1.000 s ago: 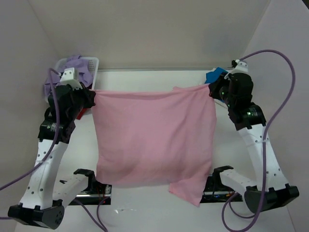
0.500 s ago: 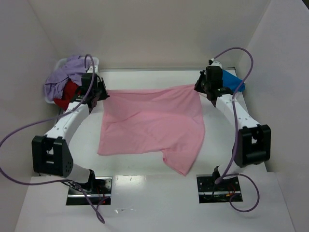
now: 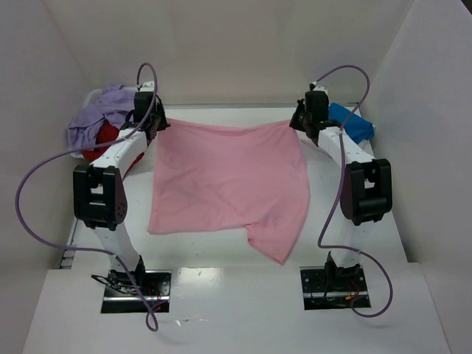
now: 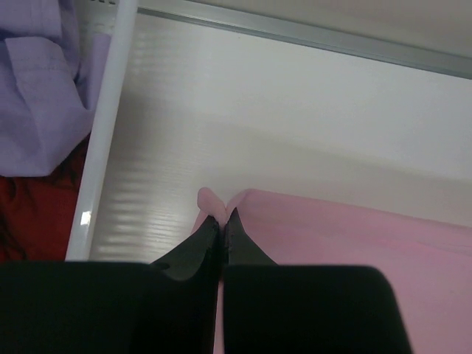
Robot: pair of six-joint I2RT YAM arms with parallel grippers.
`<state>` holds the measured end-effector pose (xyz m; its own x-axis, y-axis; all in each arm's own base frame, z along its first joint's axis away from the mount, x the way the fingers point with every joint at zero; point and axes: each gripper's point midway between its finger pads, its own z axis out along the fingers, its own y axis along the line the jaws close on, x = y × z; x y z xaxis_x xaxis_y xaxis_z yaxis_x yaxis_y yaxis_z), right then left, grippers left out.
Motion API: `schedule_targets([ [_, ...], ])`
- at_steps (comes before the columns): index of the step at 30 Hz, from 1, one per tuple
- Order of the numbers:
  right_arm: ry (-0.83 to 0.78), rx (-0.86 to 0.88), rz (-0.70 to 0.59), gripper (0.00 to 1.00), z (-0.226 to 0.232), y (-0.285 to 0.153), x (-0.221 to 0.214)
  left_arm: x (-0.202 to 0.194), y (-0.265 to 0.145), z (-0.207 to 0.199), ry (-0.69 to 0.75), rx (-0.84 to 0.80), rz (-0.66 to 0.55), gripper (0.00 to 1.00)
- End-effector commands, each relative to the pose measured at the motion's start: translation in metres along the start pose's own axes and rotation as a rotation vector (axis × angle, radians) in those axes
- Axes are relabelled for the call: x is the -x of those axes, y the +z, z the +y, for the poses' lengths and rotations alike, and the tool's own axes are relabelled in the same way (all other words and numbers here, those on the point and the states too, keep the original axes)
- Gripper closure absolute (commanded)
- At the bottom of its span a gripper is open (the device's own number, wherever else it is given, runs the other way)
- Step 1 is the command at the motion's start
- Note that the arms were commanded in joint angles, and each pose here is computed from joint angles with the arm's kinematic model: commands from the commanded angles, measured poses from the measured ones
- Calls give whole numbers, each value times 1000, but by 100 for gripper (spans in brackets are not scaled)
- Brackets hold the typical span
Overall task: Fold and stack the t-shirts
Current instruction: Flatten out the tshirt
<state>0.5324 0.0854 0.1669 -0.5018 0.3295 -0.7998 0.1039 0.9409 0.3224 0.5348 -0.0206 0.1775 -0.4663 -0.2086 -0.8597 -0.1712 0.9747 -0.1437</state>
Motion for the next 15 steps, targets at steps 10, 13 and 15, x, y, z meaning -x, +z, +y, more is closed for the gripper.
schedule_targets([
  [10, -1, -29, -116, 100, -16, 12, 43, 27, 60, 24, 140, 29, -105, 100],
  [13, 3, -26, -123, 100, -17, 19, 49, 24, 66, 22, 201, -12, -87, 100],
  [15, 2, -20, -109, 100, -17, 25, 45, 18, 70, 26, 199, -15, -68, 100],
])
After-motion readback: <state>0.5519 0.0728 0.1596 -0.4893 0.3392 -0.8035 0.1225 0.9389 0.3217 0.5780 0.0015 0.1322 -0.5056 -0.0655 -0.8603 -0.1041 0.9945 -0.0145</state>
